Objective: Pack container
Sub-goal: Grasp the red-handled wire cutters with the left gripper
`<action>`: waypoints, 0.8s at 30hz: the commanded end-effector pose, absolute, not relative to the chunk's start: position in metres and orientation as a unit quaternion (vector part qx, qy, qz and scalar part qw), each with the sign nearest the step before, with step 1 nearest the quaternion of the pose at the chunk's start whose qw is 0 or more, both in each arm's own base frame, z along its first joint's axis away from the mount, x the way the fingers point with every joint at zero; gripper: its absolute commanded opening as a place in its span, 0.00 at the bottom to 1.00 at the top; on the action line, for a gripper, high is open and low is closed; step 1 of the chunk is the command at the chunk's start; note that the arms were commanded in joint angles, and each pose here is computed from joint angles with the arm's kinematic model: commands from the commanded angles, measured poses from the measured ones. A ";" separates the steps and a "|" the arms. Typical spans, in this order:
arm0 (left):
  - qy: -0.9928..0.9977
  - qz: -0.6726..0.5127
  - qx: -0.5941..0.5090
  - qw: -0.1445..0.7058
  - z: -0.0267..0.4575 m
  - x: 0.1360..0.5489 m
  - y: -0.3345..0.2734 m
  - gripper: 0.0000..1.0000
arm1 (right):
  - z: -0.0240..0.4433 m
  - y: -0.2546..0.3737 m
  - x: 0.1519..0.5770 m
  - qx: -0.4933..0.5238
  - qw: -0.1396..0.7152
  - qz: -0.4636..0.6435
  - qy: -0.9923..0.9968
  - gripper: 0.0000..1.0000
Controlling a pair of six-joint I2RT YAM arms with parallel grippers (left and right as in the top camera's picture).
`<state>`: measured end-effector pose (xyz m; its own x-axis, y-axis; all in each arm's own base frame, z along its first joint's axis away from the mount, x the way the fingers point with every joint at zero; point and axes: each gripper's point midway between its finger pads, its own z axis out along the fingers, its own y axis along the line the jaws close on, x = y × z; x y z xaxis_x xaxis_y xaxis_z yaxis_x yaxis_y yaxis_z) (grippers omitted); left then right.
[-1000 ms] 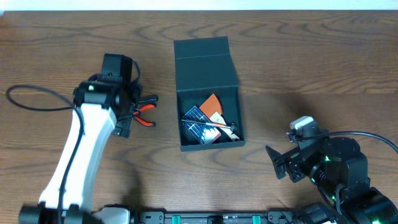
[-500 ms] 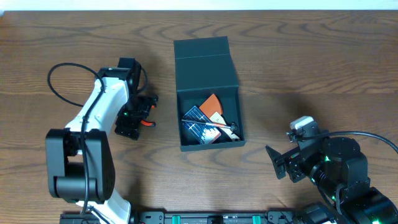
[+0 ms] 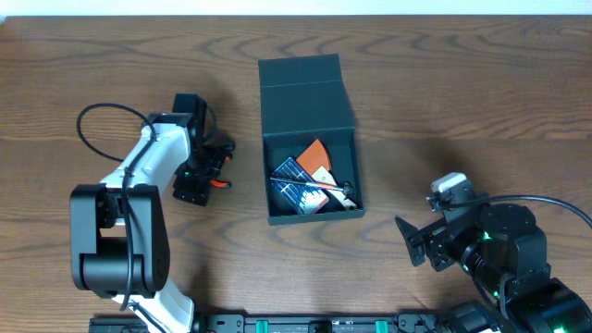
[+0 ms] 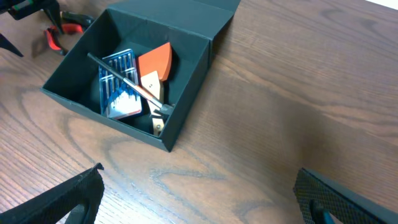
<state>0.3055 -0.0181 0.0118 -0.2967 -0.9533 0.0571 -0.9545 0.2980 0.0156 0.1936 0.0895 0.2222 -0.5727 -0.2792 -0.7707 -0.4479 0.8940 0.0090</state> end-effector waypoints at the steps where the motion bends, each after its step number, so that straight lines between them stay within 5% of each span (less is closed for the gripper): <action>1: -0.801 0.002 0.597 0.039 0.003 0.300 -0.011 0.83 | 0.223 0.089 0.193 -0.197 0.415 0.107 0.882 0.99; 16: -0.808 0.015 0.588 0.041 -0.013 0.310 -0.016 0.67 | 0.223 0.089 0.193 -0.197 0.415 0.107 0.882 0.99; 24: -0.808 0.011 0.588 0.046 -0.016 0.308 -0.016 0.45 | 0.223 0.089 0.193 -0.197 0.415 0.107 0.882 0.99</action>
<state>0.3174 -0.0182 -0.0051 -0.3068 -0.9483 0.0814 -0.9517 0.3068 -0.0133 0.1937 0.0895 0.2223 -0.5725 -0.2791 -0.7710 -0.4479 0.8940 0.0089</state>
